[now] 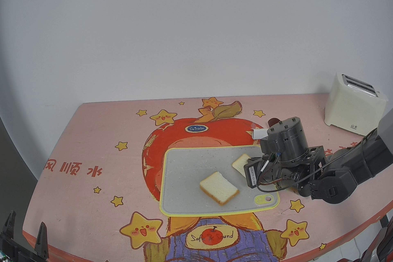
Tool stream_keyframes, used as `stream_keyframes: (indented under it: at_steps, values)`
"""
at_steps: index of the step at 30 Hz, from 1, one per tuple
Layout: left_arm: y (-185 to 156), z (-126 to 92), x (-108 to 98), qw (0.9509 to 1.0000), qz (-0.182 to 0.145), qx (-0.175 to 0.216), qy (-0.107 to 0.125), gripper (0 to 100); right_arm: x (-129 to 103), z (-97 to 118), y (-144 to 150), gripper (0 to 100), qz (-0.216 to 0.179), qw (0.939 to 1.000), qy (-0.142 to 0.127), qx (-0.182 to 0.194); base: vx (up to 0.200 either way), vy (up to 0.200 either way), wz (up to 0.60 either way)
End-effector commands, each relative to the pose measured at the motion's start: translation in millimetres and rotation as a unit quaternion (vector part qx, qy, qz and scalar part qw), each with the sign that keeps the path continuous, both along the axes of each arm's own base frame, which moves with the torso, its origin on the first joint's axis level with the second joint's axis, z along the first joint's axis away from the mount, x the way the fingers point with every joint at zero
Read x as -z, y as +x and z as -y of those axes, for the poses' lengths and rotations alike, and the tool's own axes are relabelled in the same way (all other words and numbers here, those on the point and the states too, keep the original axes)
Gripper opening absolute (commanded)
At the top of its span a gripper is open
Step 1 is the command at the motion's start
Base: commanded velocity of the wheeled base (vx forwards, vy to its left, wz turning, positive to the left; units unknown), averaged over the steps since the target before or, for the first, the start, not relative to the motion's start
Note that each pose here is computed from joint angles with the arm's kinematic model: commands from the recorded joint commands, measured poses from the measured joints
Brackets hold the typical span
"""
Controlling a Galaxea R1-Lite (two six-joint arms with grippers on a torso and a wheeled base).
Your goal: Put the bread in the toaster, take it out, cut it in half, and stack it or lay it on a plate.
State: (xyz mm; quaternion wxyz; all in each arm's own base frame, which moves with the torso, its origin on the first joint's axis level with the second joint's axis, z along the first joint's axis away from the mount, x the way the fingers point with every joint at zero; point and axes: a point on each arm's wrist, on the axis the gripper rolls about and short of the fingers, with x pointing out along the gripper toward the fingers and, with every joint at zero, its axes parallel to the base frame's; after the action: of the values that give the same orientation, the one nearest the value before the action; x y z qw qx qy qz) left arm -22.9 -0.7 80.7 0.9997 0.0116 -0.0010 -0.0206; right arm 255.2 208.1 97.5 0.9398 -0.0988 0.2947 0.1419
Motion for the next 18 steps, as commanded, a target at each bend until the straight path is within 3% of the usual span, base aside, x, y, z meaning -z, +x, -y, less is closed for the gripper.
stream_keyframes:
  at_steps: [1,18]
  values:
    - [1,0,4,1.0,-0.008,0.0,0.0,100,-4,1,-1,0,0.005,1.0,0.004,0.0,0.0,0.0,0.0]
    - [1,0,4,1.0,-0.008,0.0,0.0,100,-22,3,-11,0,0.024,0.9995,0.021,-0.009,0.0,0.0,0.0]
